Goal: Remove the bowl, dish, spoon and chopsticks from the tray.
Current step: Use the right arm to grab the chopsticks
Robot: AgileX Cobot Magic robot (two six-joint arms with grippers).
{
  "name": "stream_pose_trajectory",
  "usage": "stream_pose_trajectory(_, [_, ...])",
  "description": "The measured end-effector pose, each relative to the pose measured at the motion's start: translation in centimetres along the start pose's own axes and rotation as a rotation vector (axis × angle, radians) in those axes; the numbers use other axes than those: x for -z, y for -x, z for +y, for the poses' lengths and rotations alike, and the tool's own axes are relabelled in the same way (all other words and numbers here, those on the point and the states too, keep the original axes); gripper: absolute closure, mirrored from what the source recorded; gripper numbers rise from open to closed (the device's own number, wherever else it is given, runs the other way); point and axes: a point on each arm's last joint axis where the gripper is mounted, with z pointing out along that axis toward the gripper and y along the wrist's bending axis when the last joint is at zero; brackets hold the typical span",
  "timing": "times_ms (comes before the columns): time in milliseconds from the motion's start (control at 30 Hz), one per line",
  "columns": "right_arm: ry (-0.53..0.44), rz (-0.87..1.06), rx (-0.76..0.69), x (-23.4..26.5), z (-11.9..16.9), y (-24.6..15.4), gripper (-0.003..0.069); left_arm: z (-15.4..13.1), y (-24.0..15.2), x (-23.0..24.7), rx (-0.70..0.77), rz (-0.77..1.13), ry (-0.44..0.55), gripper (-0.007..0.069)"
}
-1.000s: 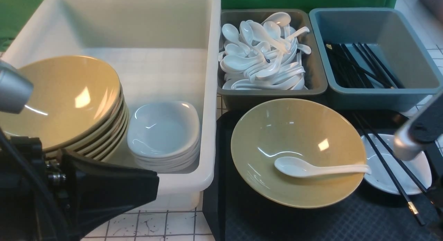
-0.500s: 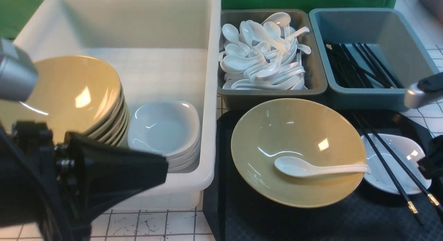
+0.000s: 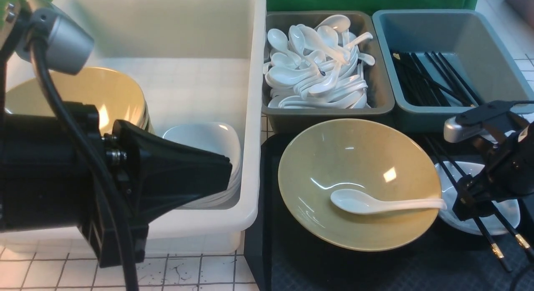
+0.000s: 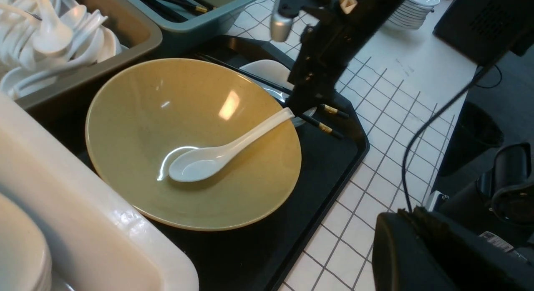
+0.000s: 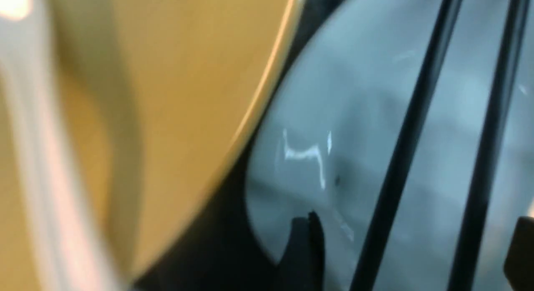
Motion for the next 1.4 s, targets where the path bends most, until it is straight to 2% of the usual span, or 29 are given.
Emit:
stream_pose_trajectory(500, [-0.044, 0.008, 0.034, -3.2, -0.9, 0.8, 0.0116, 0.0, -0.1, 0.0, -0.008, 0.006, -0.006, 0.0626])
stream_pose_trajectory(667, [-0.042, 0.015, 0.033, -3.2, -0.9, 0.8, 0.0231, -0.1, -0.1, 0.0, -0.008, 0.009, -0.008, 0.0626])
stream_pose_trajectory(867, [-0.03, 0.049, 0.051, -3.2, -0.8, 0.5, 0.0479, -0.1, -0.1, 0.0, -0.008, 0.011, -0.01, 0.0626])
stream_pose_trajectory(900, [-0.026, 0.065, 0.06, -3.2, -0.8, 0.4, 0.0546, -0.1, -0.1, 0.0, -0.008, 0.013, -0.013, 0.0626])
stream_pose_trajectory(933, [-0.024, 0.072, 0.06, -3.1, -0.8, 0.3, 0.0566, -0.1, -0.1, 0.0, -0.008, 0.015, -0.015, 0.0626])
stream_pose_trajectory(1167, [-0.013, 0.099, 0.067, -1.4, -0.4, -0.4, 0.0566, -0.2, -0.2, 0.0, -0.009, 0.027, -0.027, 0.0626])
stream_pose_trajectory(1400, [0.013, 0.173, 0.042, 4.2, 0.8, -3.0, 0.0566, -0.2, -0.2, 0.0, -0.009, 0.027, -0.027, 0.0626])
